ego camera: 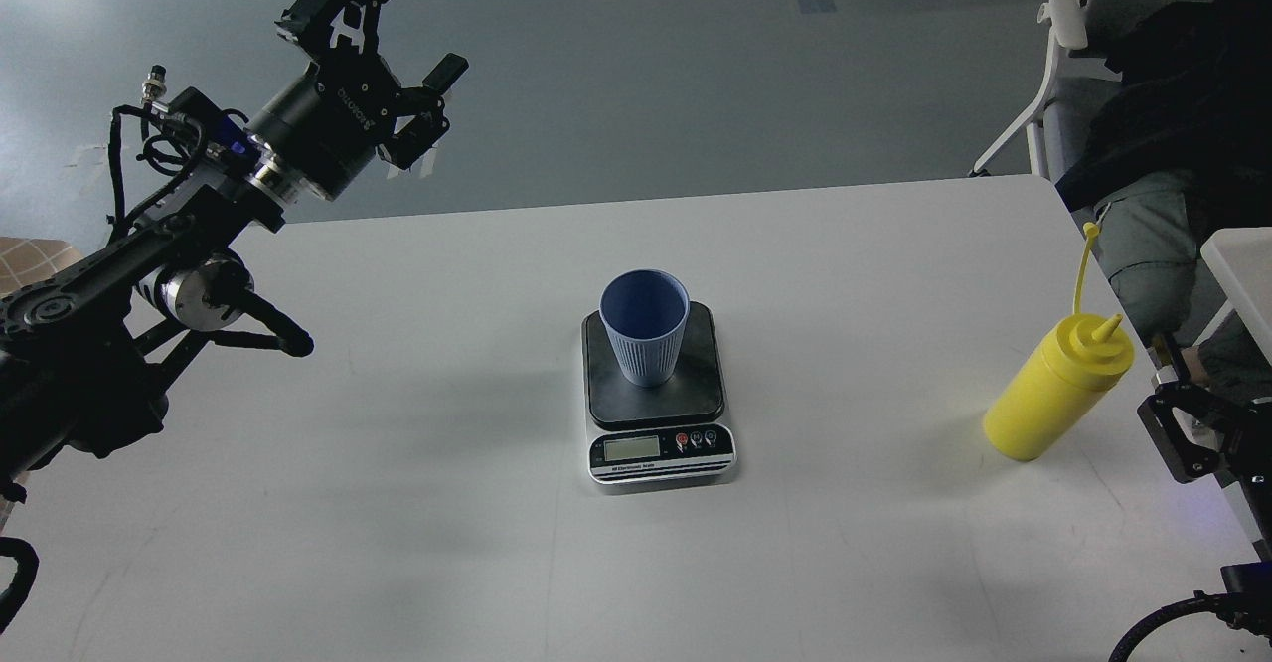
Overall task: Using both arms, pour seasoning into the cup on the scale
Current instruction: 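Bring the right gripper down around the yellow squeeze bottle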
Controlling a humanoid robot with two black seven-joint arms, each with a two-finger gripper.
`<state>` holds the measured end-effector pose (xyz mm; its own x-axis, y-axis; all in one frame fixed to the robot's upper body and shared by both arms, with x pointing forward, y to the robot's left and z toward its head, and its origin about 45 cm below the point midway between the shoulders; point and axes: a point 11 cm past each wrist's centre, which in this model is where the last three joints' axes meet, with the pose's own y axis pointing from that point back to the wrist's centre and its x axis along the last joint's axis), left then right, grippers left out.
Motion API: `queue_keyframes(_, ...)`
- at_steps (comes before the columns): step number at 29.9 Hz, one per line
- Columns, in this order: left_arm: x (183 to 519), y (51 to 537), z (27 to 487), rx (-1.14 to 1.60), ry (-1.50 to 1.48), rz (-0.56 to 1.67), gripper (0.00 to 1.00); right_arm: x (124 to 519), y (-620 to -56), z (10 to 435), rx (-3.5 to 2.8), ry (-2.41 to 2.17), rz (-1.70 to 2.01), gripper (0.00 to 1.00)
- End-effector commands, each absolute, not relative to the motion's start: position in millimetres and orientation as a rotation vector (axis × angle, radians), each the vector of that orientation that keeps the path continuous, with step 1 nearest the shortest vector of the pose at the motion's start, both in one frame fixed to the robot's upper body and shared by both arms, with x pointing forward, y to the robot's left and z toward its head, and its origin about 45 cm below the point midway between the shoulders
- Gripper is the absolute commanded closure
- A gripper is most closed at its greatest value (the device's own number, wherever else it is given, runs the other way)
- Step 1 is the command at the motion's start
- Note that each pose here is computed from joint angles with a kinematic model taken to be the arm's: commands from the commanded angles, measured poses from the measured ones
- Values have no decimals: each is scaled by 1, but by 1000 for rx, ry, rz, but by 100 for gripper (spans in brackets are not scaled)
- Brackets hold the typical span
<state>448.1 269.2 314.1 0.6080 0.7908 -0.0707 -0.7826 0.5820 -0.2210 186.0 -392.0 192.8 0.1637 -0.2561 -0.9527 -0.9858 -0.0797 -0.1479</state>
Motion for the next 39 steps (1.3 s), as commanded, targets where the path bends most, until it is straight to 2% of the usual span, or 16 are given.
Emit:
queue_keyframes(1, 448, 270, 314, -240, -37, 918, 2, 190, -378, 190, -1539, 1216, 1035, 0)
queue_keyframes(23, 447, 271, 316, -241, -40, 916, 2, 181, -366, 150, -1524, 1287, 1176, 0)
queue_keyframes(39, 443, 272, 320, -241, -47, 906, 2, 170, -380, 118, -1411, 1376, 1223, 0)
